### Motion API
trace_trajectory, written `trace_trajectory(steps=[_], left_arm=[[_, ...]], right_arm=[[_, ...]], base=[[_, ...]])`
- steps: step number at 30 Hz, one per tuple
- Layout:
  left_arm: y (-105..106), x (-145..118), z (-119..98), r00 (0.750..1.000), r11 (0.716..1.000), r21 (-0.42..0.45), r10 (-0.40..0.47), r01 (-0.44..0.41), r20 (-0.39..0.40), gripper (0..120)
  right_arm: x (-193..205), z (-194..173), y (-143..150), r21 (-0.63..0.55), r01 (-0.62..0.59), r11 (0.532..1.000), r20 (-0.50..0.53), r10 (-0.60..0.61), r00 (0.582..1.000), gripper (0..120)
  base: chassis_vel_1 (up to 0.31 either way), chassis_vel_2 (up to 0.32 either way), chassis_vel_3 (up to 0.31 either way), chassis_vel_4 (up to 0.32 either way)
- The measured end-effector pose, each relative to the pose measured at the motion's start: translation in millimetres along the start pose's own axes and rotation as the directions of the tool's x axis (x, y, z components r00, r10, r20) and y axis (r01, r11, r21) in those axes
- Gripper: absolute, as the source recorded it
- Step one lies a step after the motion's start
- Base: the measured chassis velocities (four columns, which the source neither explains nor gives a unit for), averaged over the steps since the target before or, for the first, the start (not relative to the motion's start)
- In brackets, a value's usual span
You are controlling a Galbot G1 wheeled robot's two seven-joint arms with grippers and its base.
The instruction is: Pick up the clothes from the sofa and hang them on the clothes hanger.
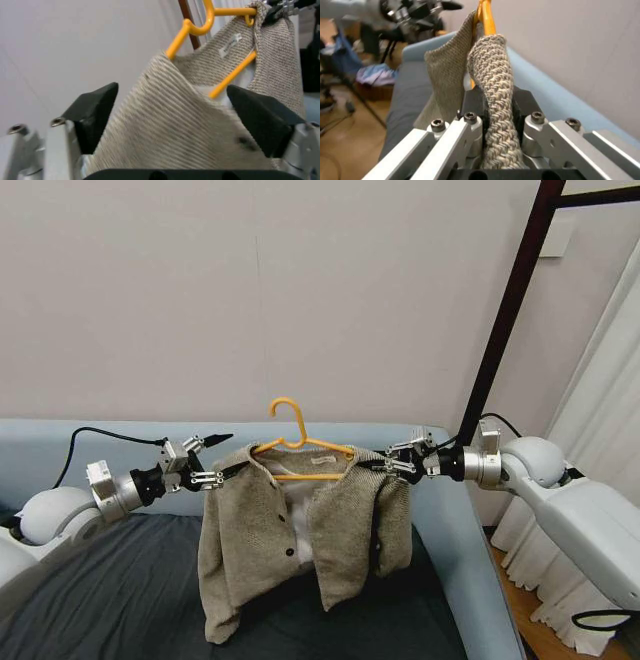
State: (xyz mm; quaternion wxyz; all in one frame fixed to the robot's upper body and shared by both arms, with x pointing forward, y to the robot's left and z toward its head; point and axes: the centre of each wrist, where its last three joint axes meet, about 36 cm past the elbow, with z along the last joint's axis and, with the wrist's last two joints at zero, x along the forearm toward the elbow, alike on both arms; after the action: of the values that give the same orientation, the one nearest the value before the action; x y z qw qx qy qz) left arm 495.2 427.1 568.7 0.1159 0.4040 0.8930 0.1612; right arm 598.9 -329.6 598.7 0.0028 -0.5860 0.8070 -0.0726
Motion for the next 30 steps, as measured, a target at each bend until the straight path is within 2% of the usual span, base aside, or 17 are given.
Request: trace_trajectory(steps=[1, 7, 9, 10, 11, 12, 14, 16, 18, 21, 23, 26, 30], left_arm=[[-3, 0, -1, 1.0, 1.0, 0.005, -0.017, 0.017, 0.014, 96], [-18, -2, 4, 0.992, 0.993, 0.041, -0.116, 0.115, 0.042, 100], [-28, -6, 9, 0.975, 0.974, 0.066, -0.218, 0.215, 0.043, 100], [-31, -7, 11, 0.97, 0.969, 0.073, -0.24, 0.237, 0.041, 100], [-45, -11, 18, 0.946, 0.943, 0.102, -0.322, 0.318, 0.025, 100], [-45, -11, 18, 0.946, 0.943, 0.102, -0.322, 0.318, 0.025, 100], [-65, -18, 25, 0.927, 0.919, 0.136, -0.375, 0.369, 0.022, 100], [-73, -20, 26, 0.923, 0.914, 0.145, -0.385, 0.378, 0.022, 100], [-97, -26, 30, 0.92, 0.908, 0.174, -0.391, 0.38, 0.032, 100], [-113, -32, 35, 0.918, 0.905, 0.183, -0.396, 0.384, 0.034, 100], [-115, -34, 36, 0.916, 0.903, 0.182, -0.401, 0.39, 0.03, 100], [-122, -50, 38, 0.895, 0.881, 0.186, -0.445, 0.435, 0.013, 100], [-126, -69, 38, 0.886, 0.865, 0.216, -0.464, 0.453, 0.003, 100]], right_arm=[[1, -2, 2, -0.006, -0.025, 1.0, 0.011, 0.025, 1.0, 9], [4, -11, 6, -0.013, -0.056, 0.998, 0.051, 0.056, 0.997, 9], [5, -17, 9, 0.005, -0.064, 0.998, 0.067, 0.063, 0.996, 9], [5, -19, 9, 0.01, -0.067, 0.998, 0.07, 0.066, 0.995, 9], [5, -26, 14, 0.041, -0.094, 0.995, 0.079, 0.09, 0.993, 9], [5, -26, 14, 0.041, -0.094, 0.995, 0.079, 0.09, 0.993, 9], [2, -34, 23, 0.071, -0.146, 0.987, 0.092, 0.14, 0.986, 9], [1, -37, 26, 0.077, -0.165, 0.983, 0.098, 0.158, 0.983, 9], [-4, -44, 38, 0.088, -0.239, 0.967, 0.116, 0.228, 0.967, 9], [-7, -47, 46, 0.091, -0.307, 0.947, 0.118, 0.296, 0.948, 9], [-8, -47, 47, 0.091, -0.318, 0.944, 0.117, 0.307, 0.945, 9], [-16, -43, 47, 0.098, -0.339, 0.936, 0.102, 0.329, 0.939, 9], [-20, -38, 48, 0.112, -0.334, 0.936, 0.083, 0.326, 0.942, 9]], base=[[0.0, 0.0, 0.0, 0.0], [0.0, 0.0, 0.0, 0.0], [0.0, 0.0, 0.0, 0.0], [0.0, 0.0, 0.0, 0.0], [0.0, 0.0, 0.0, 0.0], [0.0, 0.0, 0.0, 0.0], [0.0, 0.0, 0.0, 0.0], [0.0, 0.0, 0.0, 0.0], [0.0, 0.0, 0.0, 0.0], [0.0, 0.0, 0.0, 0.0], [0.0, 0.0, 0.0, 0.0], [0.0, 0.0, 0.0, 0.0], [0.0, 0.0, 0.0, 0.0]])
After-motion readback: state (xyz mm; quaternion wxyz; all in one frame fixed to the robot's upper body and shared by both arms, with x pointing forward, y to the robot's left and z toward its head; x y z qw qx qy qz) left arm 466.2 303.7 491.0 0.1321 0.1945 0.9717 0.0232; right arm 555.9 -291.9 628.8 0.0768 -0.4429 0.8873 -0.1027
